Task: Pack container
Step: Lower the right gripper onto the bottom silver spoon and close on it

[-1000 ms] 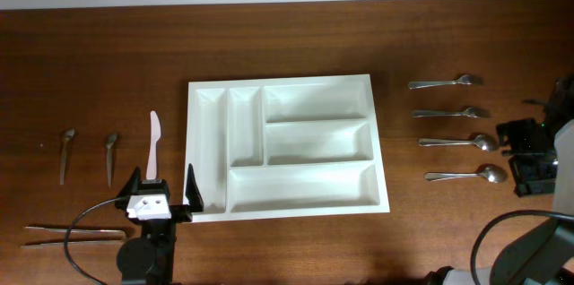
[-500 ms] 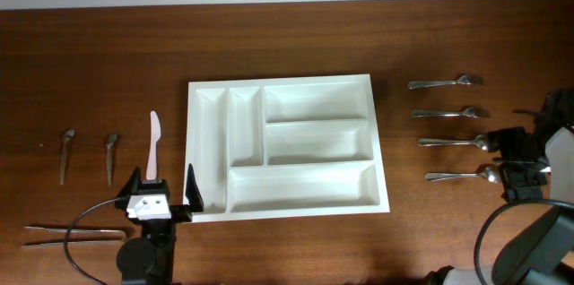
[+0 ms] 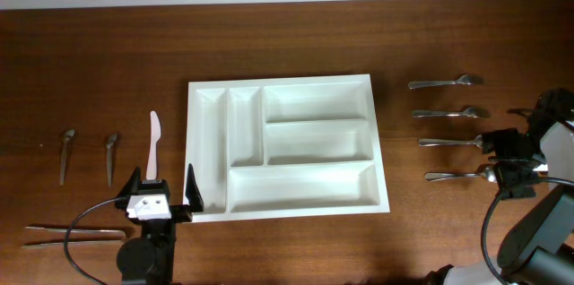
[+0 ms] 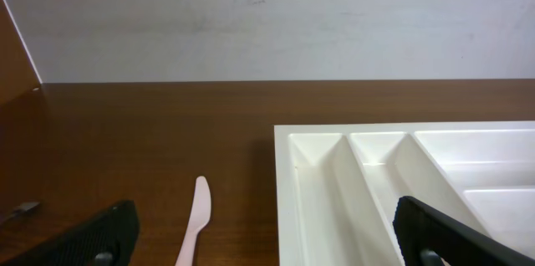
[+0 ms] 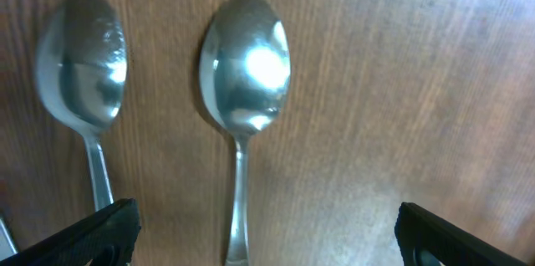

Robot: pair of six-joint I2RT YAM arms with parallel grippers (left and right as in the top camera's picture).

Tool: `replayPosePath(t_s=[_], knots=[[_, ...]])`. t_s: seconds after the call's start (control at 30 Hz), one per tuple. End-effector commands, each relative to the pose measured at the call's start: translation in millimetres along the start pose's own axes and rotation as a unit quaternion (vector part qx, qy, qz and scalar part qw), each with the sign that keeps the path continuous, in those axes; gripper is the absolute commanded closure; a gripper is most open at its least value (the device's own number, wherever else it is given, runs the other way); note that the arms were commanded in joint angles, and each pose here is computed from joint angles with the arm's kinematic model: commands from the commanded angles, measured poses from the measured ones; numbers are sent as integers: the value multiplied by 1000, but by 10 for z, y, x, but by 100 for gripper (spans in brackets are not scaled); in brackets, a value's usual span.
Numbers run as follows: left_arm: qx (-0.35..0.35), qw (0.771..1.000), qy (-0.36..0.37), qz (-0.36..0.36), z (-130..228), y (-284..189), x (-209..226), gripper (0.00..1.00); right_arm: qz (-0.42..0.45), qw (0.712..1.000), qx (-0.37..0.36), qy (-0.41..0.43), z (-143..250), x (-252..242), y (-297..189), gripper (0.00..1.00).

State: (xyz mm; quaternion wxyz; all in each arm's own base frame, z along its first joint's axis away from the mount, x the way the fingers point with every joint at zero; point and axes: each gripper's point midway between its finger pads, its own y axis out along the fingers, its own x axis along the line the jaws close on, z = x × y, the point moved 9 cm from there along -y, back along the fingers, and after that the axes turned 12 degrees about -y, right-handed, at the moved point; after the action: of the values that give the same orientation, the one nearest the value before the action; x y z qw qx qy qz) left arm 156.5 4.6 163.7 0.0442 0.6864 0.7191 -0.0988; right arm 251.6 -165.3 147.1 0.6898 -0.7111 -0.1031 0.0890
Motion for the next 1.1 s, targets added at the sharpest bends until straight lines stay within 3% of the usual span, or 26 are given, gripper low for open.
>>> replayPosePath(t_s=[0.0,0.5,1.07], knots=[[-2,1000,6,-5,3,-3,14,1,7,1000,10,-2,35,-43,110,0],[-2,1000,6,-5,3,-3,14,1,3,999,4,-52,276,129,290,1],[-2,1000,6,-5,3,-3,14,1,26,999,9,-47,263,136,441,1]])
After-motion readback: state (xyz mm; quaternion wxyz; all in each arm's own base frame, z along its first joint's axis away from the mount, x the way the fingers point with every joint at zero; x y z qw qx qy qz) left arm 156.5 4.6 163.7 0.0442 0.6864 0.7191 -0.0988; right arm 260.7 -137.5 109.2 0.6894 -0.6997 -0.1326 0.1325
